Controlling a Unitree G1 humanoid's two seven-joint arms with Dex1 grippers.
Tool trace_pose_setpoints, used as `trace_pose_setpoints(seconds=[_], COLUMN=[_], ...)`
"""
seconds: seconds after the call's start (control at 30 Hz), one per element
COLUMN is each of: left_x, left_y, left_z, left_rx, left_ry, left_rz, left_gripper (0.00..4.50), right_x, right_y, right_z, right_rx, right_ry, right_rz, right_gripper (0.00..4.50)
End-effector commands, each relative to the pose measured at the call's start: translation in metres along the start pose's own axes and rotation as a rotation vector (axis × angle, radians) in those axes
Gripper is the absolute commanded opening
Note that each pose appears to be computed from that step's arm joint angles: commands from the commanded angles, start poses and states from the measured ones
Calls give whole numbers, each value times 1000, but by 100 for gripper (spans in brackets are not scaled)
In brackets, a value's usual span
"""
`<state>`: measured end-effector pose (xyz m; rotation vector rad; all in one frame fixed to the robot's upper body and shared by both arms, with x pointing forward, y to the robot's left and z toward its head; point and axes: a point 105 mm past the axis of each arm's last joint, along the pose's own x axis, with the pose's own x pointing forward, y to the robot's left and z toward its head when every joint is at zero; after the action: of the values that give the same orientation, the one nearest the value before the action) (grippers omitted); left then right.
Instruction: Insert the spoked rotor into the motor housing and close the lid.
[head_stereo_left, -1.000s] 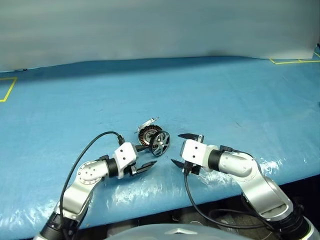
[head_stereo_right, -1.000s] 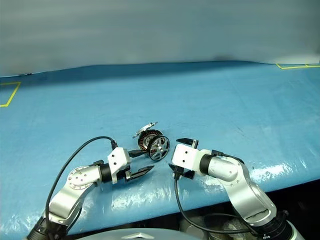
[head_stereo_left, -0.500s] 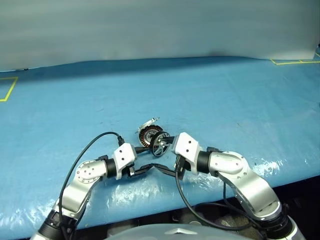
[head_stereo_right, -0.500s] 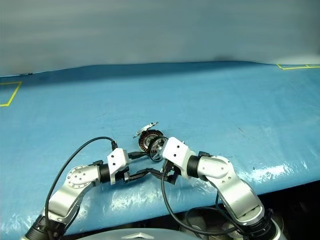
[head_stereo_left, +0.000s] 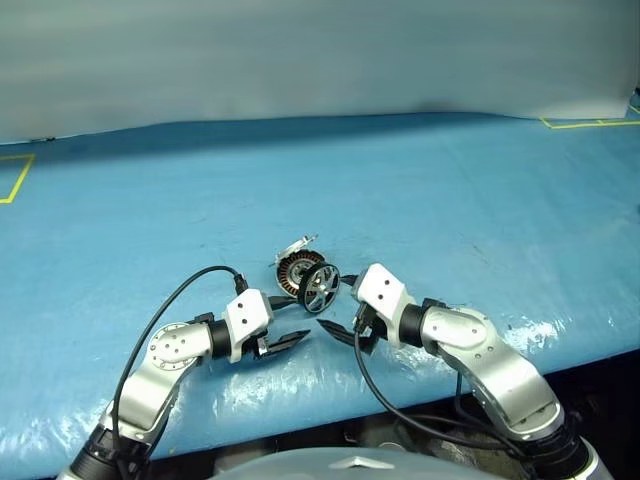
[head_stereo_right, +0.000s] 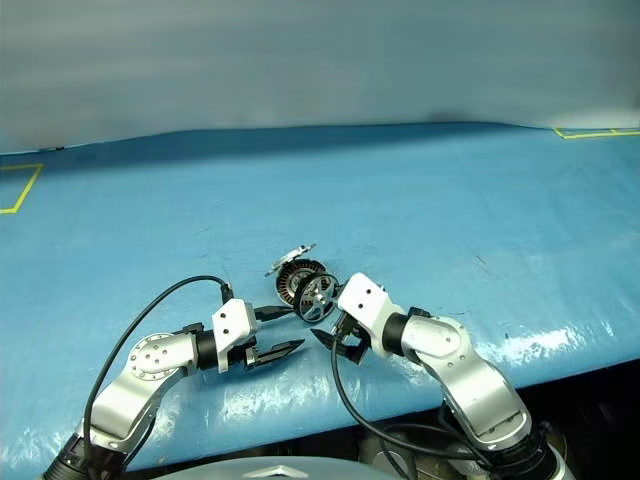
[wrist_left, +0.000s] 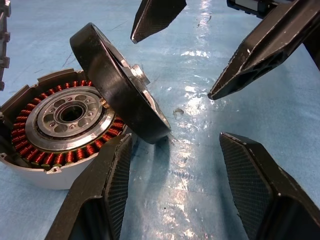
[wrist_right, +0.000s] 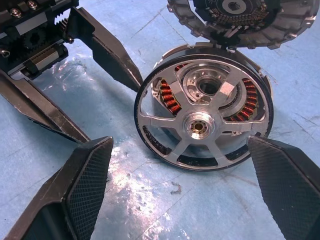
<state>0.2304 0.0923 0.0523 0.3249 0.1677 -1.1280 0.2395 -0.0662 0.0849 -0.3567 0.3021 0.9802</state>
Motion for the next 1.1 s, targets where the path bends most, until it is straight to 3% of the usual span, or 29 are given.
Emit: trace_pose_setpoints(seconds=[0.03, 0.2, 0.7, 0.97, 1.1], left_x=[2, 1, 2, -5, -8], left_y=[-3, -1, 1, -2, 0], left_z=[12, 10, 7, -12, -23], left_rx=[34, 37, 40, 38, 40], left_ry=[-36, -28, -11, 14, 22], left_rz=[-13, -12, -1, 2, 5], left_gripper=[295, 295, 295, 295, 292], right_x=[3, 2, 15, 19, 21], right_y=[-1, -3, -8, -1, 1], right_z=[9, 20, 11, 11, 14], right_rx=[-17, -2, -21, -50, -64], right_ry=[-42, -94, -77, -70, -83], right_rz=[-25, -32, -52, -21, -13], right_gripper=[450, 450, 450, 450, 357])
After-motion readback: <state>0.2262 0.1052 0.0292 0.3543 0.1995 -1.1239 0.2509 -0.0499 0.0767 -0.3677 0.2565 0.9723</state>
